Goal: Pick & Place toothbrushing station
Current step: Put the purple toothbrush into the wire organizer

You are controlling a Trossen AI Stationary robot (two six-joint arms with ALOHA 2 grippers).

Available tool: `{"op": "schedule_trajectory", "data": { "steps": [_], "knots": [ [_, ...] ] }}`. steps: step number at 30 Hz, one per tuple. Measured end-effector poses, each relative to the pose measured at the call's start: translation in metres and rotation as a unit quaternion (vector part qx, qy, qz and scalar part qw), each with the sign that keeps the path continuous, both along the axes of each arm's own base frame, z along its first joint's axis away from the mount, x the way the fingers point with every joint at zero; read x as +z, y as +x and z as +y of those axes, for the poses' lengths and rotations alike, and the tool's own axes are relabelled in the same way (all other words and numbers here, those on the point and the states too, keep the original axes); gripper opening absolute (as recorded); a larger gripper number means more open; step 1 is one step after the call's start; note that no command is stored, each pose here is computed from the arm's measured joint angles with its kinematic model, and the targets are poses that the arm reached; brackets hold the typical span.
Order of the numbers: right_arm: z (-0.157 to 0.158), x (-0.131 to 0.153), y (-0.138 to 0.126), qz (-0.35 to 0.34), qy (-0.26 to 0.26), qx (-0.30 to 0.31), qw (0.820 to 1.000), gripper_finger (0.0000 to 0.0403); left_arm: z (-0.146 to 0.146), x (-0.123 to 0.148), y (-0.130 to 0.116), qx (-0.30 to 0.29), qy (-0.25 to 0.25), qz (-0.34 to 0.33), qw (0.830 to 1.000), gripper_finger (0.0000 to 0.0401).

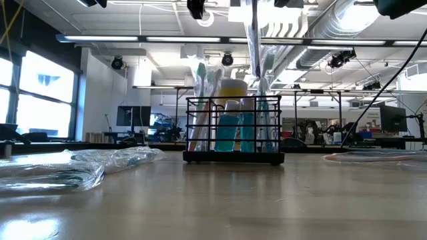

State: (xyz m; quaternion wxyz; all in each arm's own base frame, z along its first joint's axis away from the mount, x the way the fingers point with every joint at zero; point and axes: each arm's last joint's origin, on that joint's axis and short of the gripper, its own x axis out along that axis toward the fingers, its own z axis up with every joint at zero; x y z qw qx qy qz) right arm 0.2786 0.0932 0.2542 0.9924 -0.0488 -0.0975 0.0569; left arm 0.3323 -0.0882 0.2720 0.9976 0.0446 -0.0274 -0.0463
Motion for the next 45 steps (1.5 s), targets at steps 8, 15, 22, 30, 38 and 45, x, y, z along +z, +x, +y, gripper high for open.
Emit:
{"op": "schedule_trajectory", "data": {
  "steps": [8,15,22,30,38,45],
  "knots": [
    [-0.002,-0.001,0.001,0.004,0.0,-0.012,1.0,0.0173,0.001,0.001,0.0,0.013,-0.002,-0.004,1.0,0.0],
    [-0.011,-0.002,0.004,0.014,0.028,-0.021,0.999,0.0161,0.001,0.005,0.001,0.015,0.001,-0.009,1.0,0.0],
    [-0.013,-0.002,0.004,0.011,0.033,-0.017,0.999,0.016,0.001,0.003,0.001,0.02,0.004,0.001,1.0,0.0],
    [-0.012,-0.003,0.004,0.017,0.028,-0.01,0.999,0.016,0.001,0.003,0.001,0.025,0.005,0.003,1.0,0.0],
    [-0.012,-0.004,0.005,0.024,0.006,-0.015,1.0,0.0108,0.001,0.003,0.001,0.027,0.005,0.003,1.0,0.0],
    [-0.012,-0.005,0.005,0.022,-0.024,-0.016,0.999,0.0042,0.002,0.003,0.001,0.03,0.005,0.003,1.0,0.0]
  ]
}}
